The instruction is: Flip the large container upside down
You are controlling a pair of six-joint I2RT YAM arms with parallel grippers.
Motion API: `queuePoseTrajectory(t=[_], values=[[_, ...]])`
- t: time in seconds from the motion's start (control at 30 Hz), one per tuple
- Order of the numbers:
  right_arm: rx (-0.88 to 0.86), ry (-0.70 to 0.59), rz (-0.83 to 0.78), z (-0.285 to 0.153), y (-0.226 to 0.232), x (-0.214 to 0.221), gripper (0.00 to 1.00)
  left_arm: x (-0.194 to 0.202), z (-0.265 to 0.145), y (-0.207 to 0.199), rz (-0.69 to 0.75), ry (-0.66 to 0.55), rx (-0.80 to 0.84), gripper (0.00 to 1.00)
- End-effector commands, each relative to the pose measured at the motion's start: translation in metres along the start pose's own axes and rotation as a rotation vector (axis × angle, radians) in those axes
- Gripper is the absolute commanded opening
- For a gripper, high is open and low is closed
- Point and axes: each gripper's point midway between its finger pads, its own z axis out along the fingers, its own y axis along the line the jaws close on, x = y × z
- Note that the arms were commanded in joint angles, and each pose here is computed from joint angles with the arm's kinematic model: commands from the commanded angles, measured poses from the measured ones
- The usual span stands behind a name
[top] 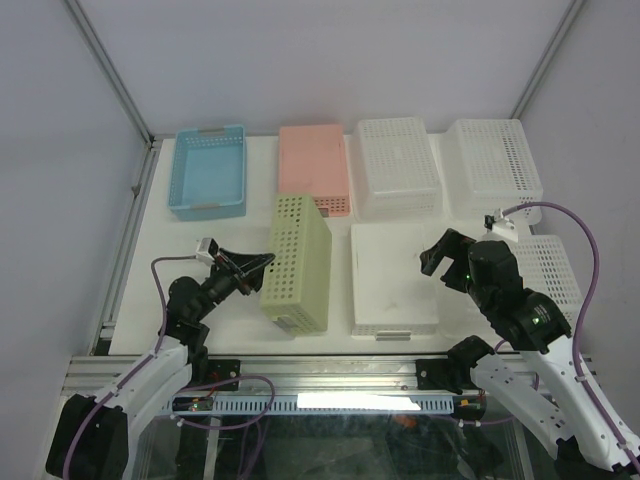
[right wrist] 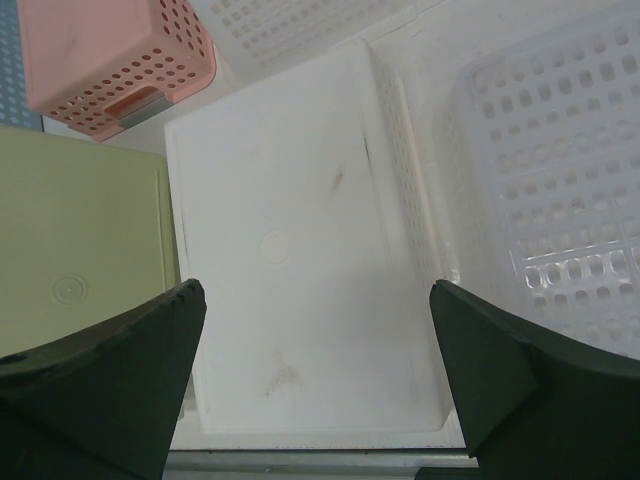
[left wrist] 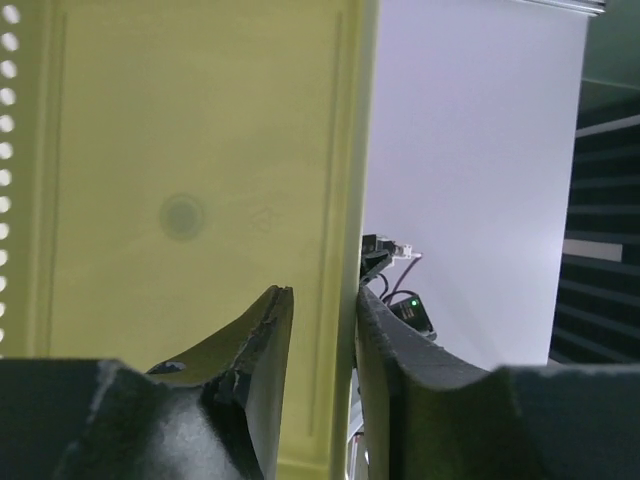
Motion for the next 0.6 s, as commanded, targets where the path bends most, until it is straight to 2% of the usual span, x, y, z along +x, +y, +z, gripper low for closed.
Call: queuePoseTrajectory(t=[0.0,0.07,0.23,0.37,0.57], values=[[-0.032,-0.061,0.019,-0.005,0.008,-0.017,0.99,-0.003,-0.004,0.038,0.069,-0.014,-0.165,0.36],[-0.031,-0.065,0.019,-0.006,0.007,-0.018,0.99,-0.010,-0.003,0.047,0.137,-0.040,-0.248,0.46],[-0.033,-0.066,0.017,-0.006,0.007,-0.018,0.99,-0.020,-0.005,0.062,0.163,-0.082,-0.364,0.50],[-0.035,-0.063,0.017,-0.005,0.008,-0.016,0.99,-0.025,-0.008,0.075,0.186,-0.091,-0.466,0.61],[-0.033,-0.059,0.017,-0.005,0.006,-0.014,0.99,-0.058,-0.014,0.055,0.385,-0.227,-0.662,0.83]])
